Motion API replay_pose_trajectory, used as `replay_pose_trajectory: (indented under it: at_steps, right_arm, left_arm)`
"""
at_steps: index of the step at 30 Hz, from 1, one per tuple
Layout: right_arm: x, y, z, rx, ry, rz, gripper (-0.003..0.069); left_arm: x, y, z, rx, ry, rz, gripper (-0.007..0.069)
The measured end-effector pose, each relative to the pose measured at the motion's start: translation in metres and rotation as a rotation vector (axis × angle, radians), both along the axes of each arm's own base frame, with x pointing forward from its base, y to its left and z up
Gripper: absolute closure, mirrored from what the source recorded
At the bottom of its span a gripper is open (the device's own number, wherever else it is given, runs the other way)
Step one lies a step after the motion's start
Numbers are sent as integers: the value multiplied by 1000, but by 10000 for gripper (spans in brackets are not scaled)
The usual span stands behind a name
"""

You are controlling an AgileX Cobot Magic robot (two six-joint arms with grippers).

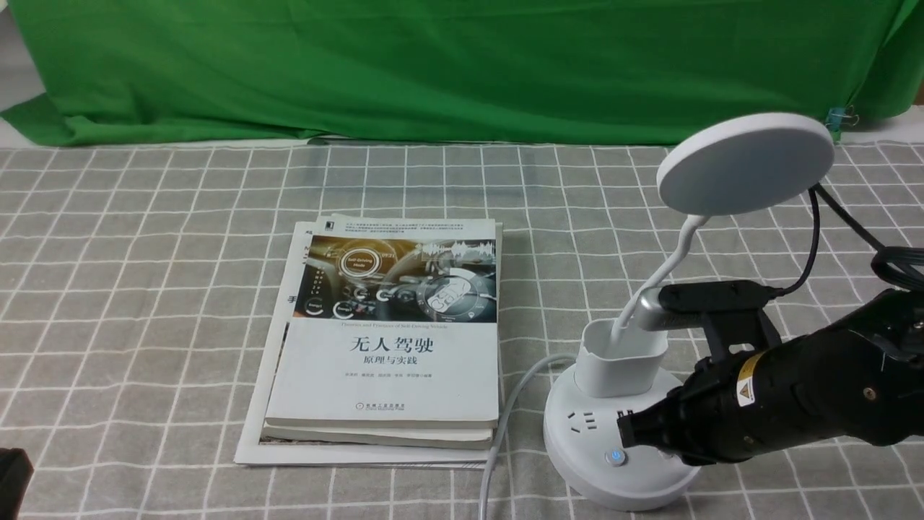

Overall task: Turn off the desk lamp on the grey coffee tablecloth by hand.
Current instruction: 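Press the power button on the lamp base to turn the lamp off with the right gripper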

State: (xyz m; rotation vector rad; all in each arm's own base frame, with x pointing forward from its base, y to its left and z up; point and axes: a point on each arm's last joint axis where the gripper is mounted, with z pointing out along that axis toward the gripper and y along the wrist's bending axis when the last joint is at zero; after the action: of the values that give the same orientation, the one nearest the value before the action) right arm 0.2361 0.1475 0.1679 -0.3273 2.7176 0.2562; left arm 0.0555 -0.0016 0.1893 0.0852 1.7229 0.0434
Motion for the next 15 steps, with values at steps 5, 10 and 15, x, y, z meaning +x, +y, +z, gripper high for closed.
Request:
replay_pose_trajectory:
  at_steps: [5, 10, 15]
  right_arm:
    - [2, 1, 0, 5, -8, 0, 635]
    - [1, 1, 4, 12, -20, 0, 635]
    - [-10, -6, 15, -1, 1, 0, 635]
  left_arm:
    - [0, 0, 0, 0, 0, 0, 624]
    - [0, 0, 0, 0, 0, 0, 624]
    - [0, 0, 0, 0, 0, 0, 624]
